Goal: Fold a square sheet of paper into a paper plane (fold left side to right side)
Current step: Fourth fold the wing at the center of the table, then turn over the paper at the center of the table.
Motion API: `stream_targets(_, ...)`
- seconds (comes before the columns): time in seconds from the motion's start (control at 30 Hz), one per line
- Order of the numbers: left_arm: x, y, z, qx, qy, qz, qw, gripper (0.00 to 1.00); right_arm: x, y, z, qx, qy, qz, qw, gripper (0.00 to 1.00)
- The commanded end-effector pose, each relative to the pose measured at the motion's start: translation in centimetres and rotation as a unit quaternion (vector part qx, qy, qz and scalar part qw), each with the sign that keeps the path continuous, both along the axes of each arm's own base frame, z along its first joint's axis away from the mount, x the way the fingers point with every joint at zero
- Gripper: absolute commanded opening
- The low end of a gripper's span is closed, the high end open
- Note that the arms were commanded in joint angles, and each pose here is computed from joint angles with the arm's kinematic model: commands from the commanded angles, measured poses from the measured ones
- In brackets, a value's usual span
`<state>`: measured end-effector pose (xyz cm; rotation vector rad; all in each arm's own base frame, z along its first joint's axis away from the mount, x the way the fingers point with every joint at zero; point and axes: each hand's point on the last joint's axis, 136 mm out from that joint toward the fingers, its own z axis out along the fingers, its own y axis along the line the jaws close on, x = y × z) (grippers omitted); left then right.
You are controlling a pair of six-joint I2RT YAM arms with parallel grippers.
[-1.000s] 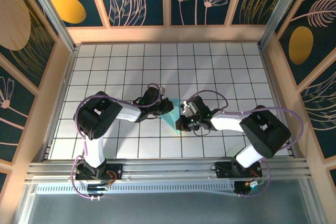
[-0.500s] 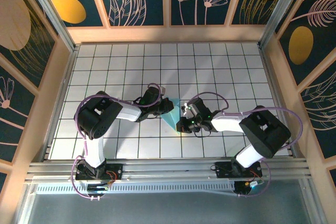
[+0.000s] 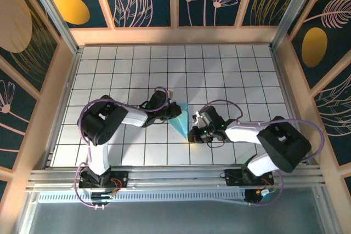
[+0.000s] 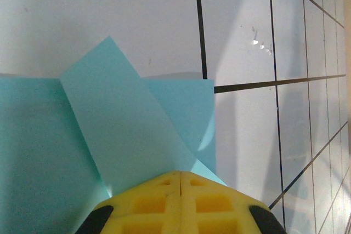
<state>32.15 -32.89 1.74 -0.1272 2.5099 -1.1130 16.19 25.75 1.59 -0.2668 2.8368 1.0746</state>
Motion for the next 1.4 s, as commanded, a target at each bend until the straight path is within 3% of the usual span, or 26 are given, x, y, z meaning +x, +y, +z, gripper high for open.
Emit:
stream_targets(0.0, -0.8, 1.1, -1.8, 0.025, 0.031, 0.012, 0.999, 0.03, -1.5, -1.3, 0.3, -0.023, 0.016, 0.025, 0.999, 0.00)
stream_targets(0.1, -0.4, 0.3, 1.1, -0.011, 0.008, 0.006, 1.000, 0.11, 0.5, -1.3, 2.7, -0.004, -0.022, 0.018, 1.000, 0.00)
stream_targets(0.23, 0.2, 0.9, 5.6, -0.022, -0.044, 0.018, 0.999, 0.26, 4.7, -2.1, 5.5, 0.009, -0.090, -0.017, 0.996, 0.19)
stream_targets(0.4, 0.3, 4.4, 9.3, 0.024, -0.099, 0.066, 0.993, 0.40, 8.5, -1.8, 7.1, 0.030, -0.161, -0.035, 0.986, 0.38)
stream_targets(0.67, -2.8, 10.1, 9.3, 0.040, -0.114, 0.141, 0.983, 0.47, 10.6, 0.9, 6.3, 0.071, -0.180, -0.001, 0.981, 0.45)
stream_targets(0.87, -4.5, 12.5, 8.3, 0.038, -0.108, 0.171, 0.979, 0.52, 10.9, 2.7, 5.1, 0.100, -0.161, 0.018, 0.982, 0.37)
stream_targets(1.23, -4.9, 13.1, 12.1, -0.015, -0.153, 0.184, 0.971, 0.61, 11.4, 3.3, 5.2, 0.108, -0.160, 0.020, 0.981, 0.00)
stream_targets(1.37, -5.0, 12.5, 15.0, -0.062, -0.184, 0.176, 0.965, 0.65, 11.8, 2.8, 8.4, 0.119, -0.206, 0.015, 0.971, 0.00)
